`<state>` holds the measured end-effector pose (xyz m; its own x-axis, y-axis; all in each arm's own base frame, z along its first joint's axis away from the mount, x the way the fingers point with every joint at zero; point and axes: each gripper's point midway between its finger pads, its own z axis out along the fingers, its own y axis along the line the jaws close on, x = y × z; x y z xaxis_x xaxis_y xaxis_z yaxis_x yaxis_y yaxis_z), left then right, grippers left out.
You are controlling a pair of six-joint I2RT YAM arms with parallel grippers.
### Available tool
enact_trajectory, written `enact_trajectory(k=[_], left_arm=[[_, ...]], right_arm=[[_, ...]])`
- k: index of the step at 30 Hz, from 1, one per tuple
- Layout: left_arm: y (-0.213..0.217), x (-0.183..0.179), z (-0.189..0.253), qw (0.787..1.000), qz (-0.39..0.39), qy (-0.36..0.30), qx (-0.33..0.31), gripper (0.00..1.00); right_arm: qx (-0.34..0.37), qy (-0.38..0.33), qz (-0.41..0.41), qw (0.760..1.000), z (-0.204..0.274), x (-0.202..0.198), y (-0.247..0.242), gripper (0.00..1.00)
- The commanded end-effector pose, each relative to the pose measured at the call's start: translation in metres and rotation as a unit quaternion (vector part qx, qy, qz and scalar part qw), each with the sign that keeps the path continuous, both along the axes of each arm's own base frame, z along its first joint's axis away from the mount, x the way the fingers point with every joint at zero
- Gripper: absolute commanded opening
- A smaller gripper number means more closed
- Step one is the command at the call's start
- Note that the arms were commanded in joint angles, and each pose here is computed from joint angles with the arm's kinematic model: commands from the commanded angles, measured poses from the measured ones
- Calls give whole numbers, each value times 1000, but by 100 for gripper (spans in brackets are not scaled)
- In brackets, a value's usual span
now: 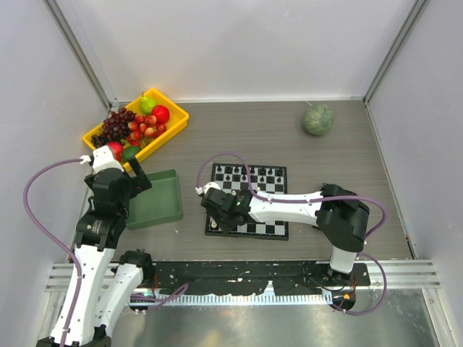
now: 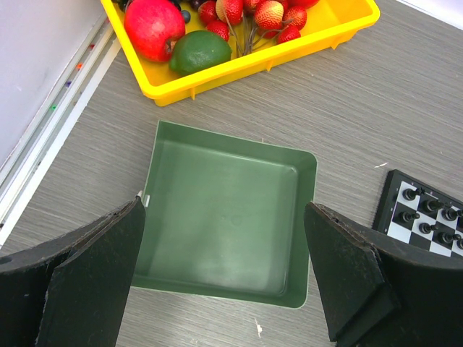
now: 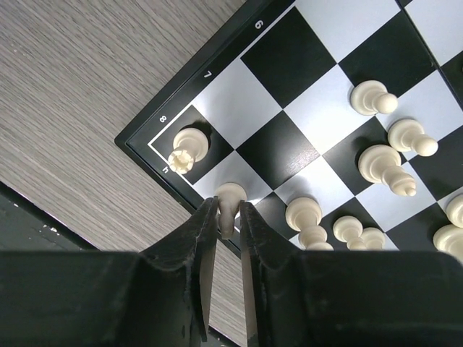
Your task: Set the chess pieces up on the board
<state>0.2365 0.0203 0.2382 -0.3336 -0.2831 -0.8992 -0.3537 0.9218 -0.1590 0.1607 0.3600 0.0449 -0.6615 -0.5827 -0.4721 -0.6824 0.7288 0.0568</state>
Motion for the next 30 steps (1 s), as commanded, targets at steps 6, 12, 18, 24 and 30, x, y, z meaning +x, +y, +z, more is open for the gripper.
enact_trajectory(k=[6,12,18,24,30], left_arm=[[3,4,9,1000,8,-18,1,99],[3,4,8,1000,8,-17,2,99],[3,3,8,1000,8,-16,2,99],[4,2,7,1000,9,-15,4,99],[5,1,8,1000,10,-17,3,99]], right_arm=[[29,-23,-4,999,22,9,15,21],[27,-21,-3,999,20,9,15,22],[39,-28,-4,999,31,9,16,31],[57,-44,-6,997,53,12,14,33],[84,-101,-29,991,97,29,0,37]])
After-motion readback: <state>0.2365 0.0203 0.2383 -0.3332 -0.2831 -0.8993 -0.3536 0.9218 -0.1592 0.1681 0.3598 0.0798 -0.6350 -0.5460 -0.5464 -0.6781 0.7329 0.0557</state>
